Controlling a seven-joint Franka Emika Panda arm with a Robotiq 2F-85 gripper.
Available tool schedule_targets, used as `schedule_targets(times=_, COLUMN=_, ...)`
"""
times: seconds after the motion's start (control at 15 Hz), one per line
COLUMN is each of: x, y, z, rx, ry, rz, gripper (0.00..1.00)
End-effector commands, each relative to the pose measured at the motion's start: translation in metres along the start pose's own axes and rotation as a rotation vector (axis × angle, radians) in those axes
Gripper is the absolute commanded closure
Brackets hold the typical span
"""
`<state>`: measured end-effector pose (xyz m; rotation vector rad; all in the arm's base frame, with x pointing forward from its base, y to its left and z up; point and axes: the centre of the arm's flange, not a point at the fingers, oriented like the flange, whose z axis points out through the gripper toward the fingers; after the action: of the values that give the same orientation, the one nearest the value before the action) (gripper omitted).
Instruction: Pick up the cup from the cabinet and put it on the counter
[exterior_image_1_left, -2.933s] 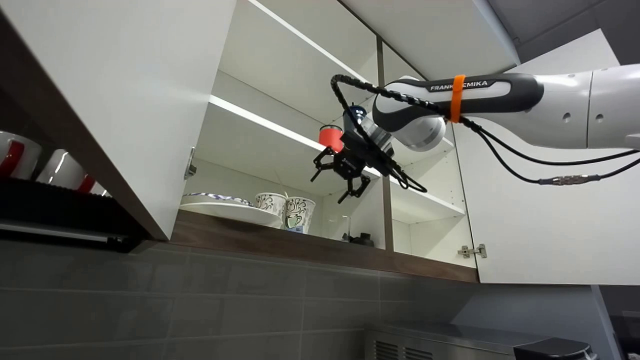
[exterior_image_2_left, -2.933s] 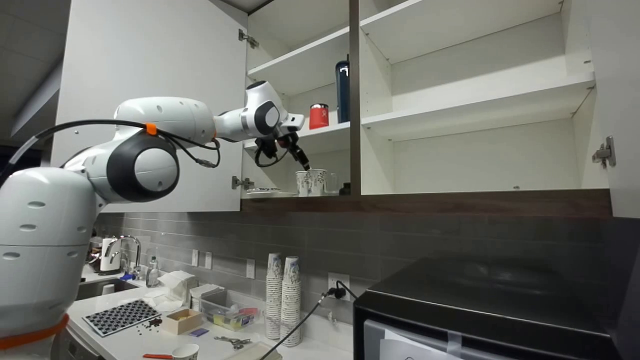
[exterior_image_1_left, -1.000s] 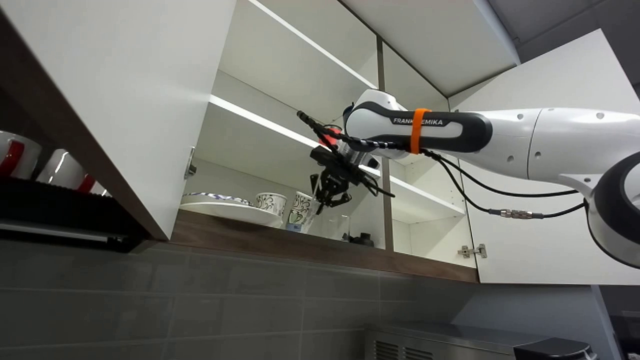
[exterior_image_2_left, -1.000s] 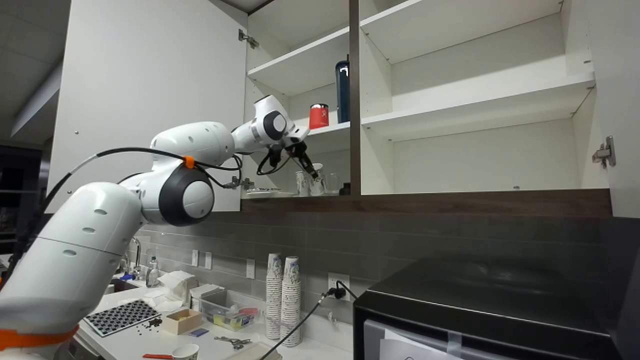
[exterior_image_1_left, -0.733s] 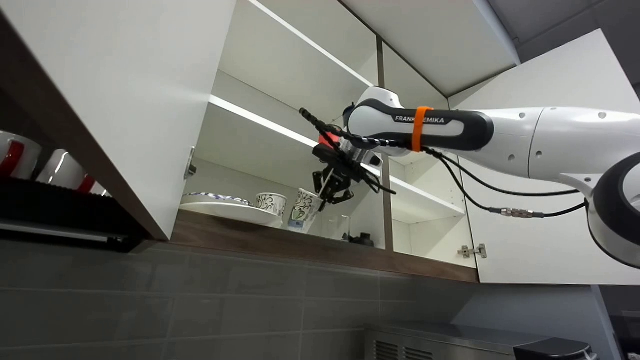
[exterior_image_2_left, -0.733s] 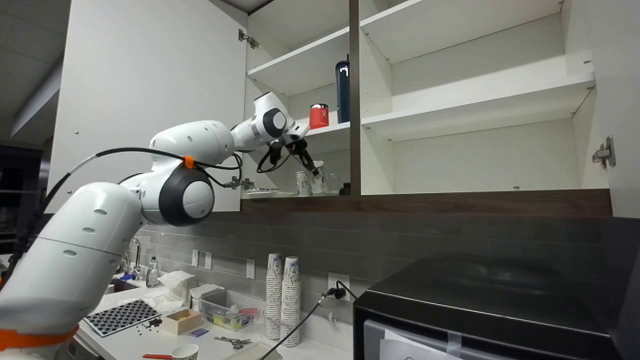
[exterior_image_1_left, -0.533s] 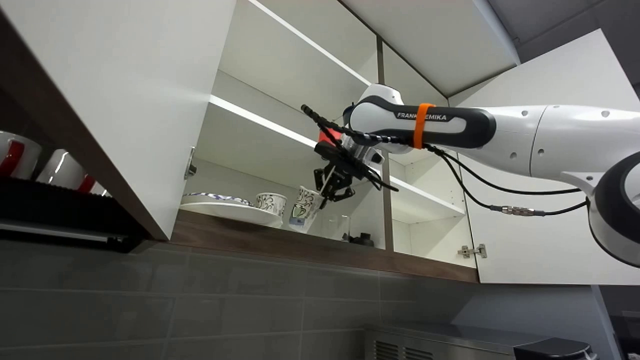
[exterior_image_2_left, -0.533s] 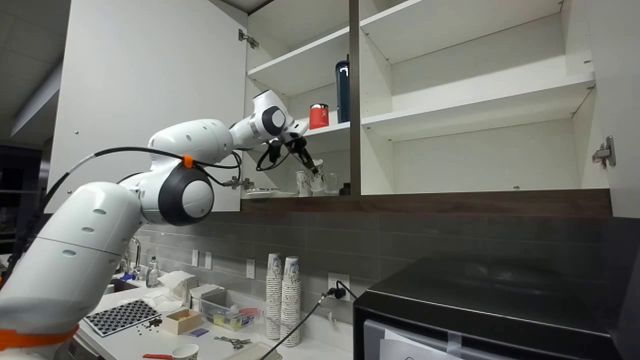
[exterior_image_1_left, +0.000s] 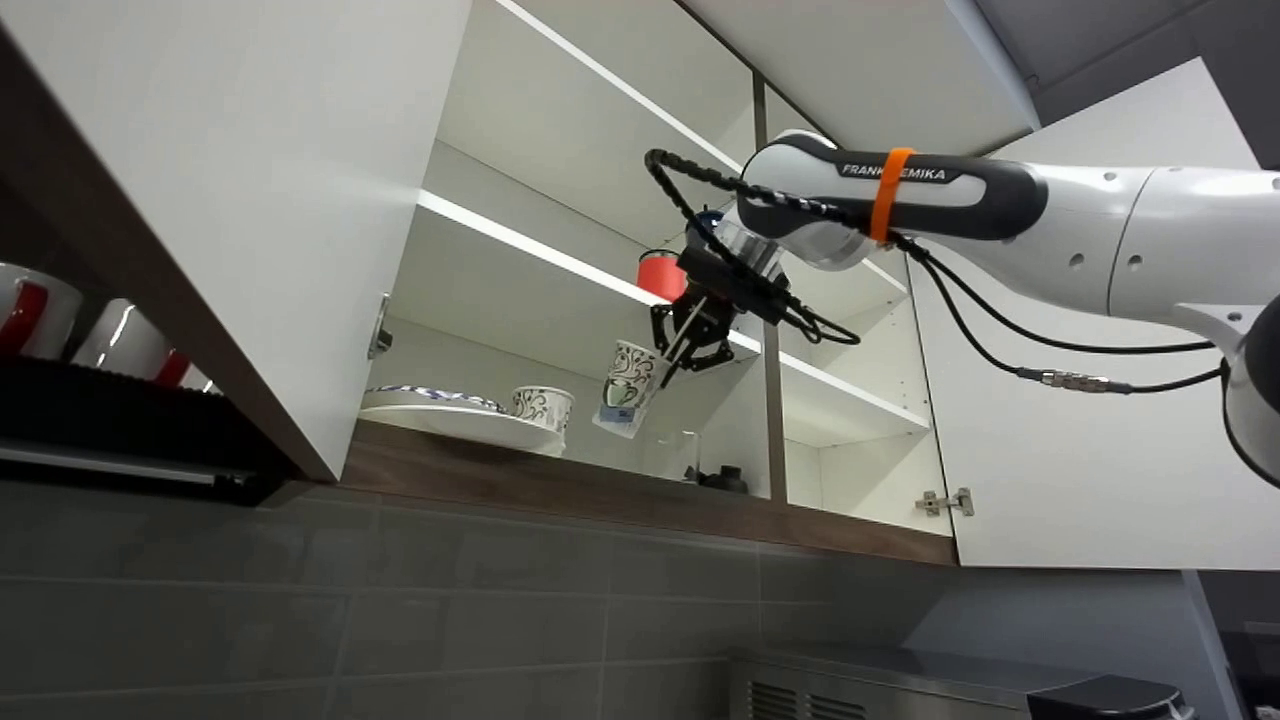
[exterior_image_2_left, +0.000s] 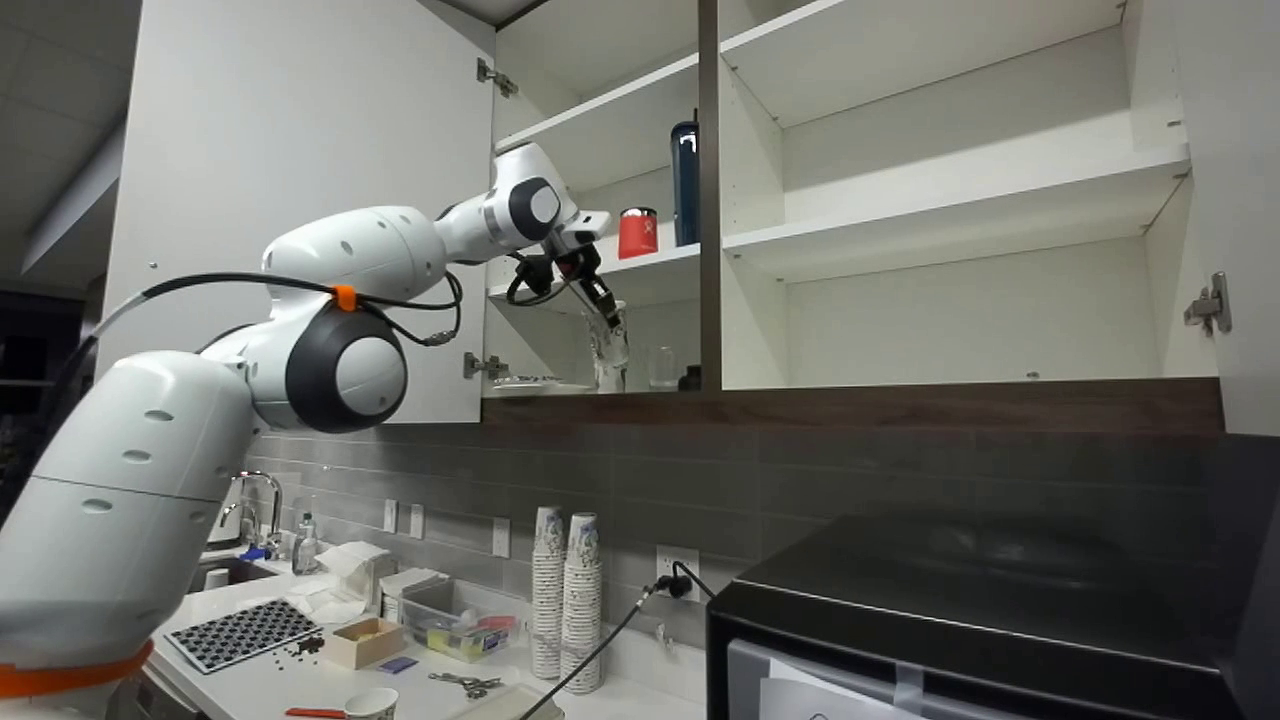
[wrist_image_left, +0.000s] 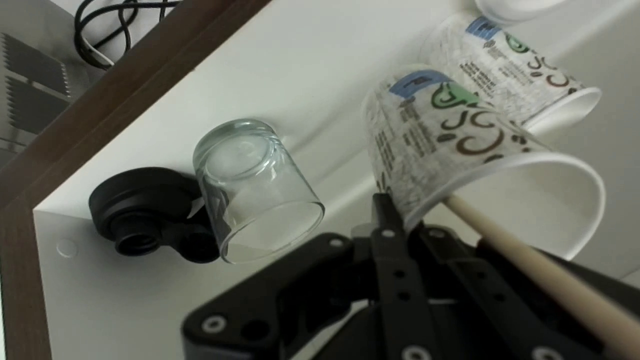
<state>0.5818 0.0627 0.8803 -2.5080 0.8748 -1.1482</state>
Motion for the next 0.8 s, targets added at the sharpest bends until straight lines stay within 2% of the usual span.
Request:
schedule_targets(times=0.0, x=-0.031, y=0.042, z=-0.028, rx=0.04, ry=-0.062, rz=-0.156, gripper=0.99)
schedule_targets(times=0.27, x=-0.05, y=0.064, z=-0.041, rx=0.076, ry=-0.067, rz=-0.377, gripper=0.99)
schedule_targets(times=0.53, x=-0.071, y=0.087, z=-0.031, rx=0.105, ry=-0.159, rz=-0.582, gripper=0.99)
schedule_targets(times=0.73, x=-0.086, y=0.105, z=-0.009, rx=0.097, ry=-0.249, rz=-0.677, gripper=0.99)
